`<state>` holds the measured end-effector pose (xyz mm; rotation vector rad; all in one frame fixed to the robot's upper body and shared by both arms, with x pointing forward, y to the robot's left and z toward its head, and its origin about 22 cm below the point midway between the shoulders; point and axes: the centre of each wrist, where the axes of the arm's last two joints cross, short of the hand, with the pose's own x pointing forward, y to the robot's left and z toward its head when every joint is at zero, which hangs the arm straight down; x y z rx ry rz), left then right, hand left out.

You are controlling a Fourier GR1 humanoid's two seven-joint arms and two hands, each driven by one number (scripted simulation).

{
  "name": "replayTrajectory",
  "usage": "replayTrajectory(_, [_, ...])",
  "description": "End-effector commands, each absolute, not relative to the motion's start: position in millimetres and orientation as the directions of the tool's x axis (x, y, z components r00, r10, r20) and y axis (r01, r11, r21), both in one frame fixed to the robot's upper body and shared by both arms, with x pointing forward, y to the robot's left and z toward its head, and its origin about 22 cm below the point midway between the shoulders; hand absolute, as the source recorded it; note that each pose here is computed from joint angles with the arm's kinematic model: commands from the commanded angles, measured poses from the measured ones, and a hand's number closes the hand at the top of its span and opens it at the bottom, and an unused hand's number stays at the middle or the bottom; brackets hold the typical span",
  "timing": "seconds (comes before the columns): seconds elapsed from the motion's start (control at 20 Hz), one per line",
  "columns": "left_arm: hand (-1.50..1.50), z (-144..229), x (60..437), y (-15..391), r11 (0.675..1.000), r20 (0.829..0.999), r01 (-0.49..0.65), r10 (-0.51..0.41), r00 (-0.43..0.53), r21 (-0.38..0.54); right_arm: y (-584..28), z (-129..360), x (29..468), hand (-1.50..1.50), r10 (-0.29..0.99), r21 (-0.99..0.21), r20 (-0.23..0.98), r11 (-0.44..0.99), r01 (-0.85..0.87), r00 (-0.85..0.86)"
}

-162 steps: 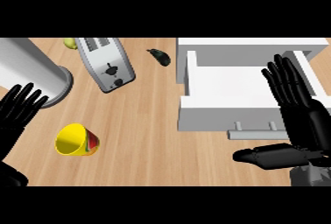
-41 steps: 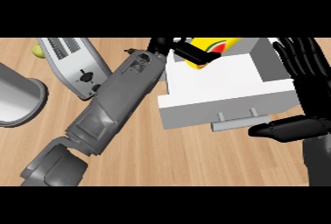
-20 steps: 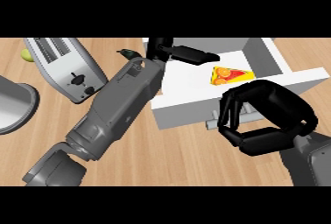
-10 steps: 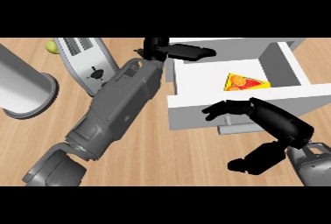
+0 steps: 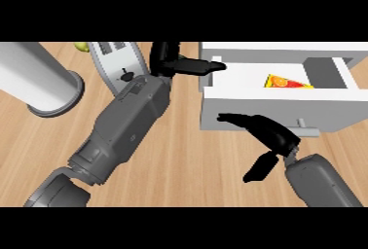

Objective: Pick up the cup, place it into the drawer and close the drawer

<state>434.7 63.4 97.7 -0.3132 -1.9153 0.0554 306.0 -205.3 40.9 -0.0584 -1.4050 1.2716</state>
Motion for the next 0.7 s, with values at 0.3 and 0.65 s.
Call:
replayTrajectory(0.3, [-1.5, 80, 427, 106, 0.951, 0.907, 0.215, 0.281, -0.314, -0.221, -225, -15, 366, 1.5, 0.735, -0.719, 0.626, 0.414, -0.558, -0.26])
replayTrajectory(0.65, [-1.5, 75, 422, 130, 0.94, 0.896, 0.235, 0.313, -0.315, -0.246, -262, 37, 412, 1.5, 0.684, -0.724, 0.681, 0.577, -0.379, -0.261])
